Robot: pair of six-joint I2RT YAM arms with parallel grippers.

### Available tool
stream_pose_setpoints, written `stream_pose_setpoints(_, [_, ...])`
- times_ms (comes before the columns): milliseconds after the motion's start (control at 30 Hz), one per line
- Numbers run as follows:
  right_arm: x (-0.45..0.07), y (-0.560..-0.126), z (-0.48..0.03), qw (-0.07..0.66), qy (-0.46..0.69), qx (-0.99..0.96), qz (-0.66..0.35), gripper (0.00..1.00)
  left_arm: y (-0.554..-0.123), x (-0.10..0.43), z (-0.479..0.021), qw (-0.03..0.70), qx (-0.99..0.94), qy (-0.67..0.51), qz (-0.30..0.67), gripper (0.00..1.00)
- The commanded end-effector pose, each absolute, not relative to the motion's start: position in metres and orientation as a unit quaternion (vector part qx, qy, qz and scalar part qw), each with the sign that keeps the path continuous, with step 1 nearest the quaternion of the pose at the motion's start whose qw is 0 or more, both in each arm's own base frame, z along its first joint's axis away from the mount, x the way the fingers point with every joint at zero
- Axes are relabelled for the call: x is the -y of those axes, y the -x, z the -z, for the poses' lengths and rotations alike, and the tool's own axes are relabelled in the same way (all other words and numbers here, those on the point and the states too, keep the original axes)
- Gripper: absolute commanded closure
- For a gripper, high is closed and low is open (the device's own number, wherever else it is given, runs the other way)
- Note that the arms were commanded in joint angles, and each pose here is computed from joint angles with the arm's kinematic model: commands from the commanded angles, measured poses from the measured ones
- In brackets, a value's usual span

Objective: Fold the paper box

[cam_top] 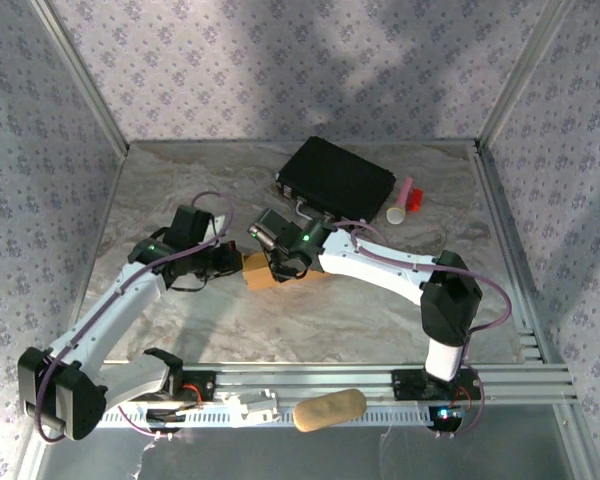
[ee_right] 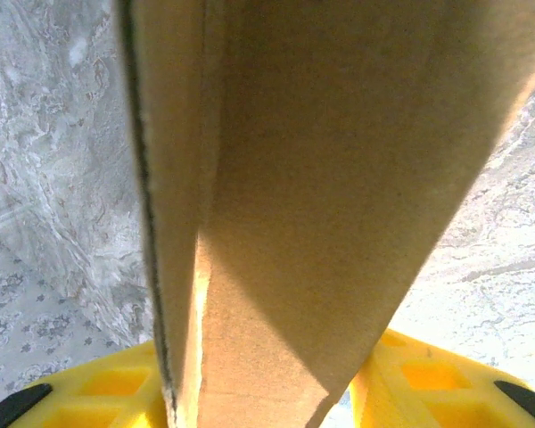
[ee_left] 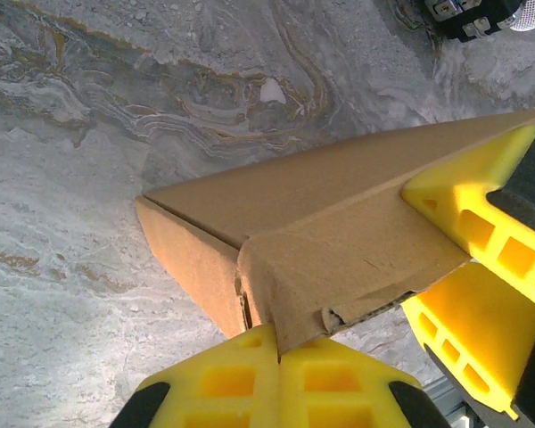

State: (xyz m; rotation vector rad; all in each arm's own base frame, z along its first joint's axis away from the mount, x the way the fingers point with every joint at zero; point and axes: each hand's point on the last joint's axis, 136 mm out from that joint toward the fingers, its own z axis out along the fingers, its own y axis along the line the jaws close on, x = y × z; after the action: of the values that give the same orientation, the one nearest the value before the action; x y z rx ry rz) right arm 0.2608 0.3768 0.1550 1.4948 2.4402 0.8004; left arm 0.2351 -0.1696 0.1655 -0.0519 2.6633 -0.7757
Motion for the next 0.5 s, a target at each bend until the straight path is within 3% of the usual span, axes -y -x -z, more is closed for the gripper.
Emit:
stream_pose_setpoints(0, [-0.366,-0.252,-0.136,0.042,-0.626,-0.740,-0.242,0.55,-0.230,0.169,-0.164,0.182,-0.943,0.012,0.280,0.96])
stream_pose_setpoints(467, [-0.365,-0.252,-0.135,0.045,-0.625,-0.742,-0.238,0.58,-0.220,0.151,-0.141,0.166,-0.959,0.009,0.231,0.97])
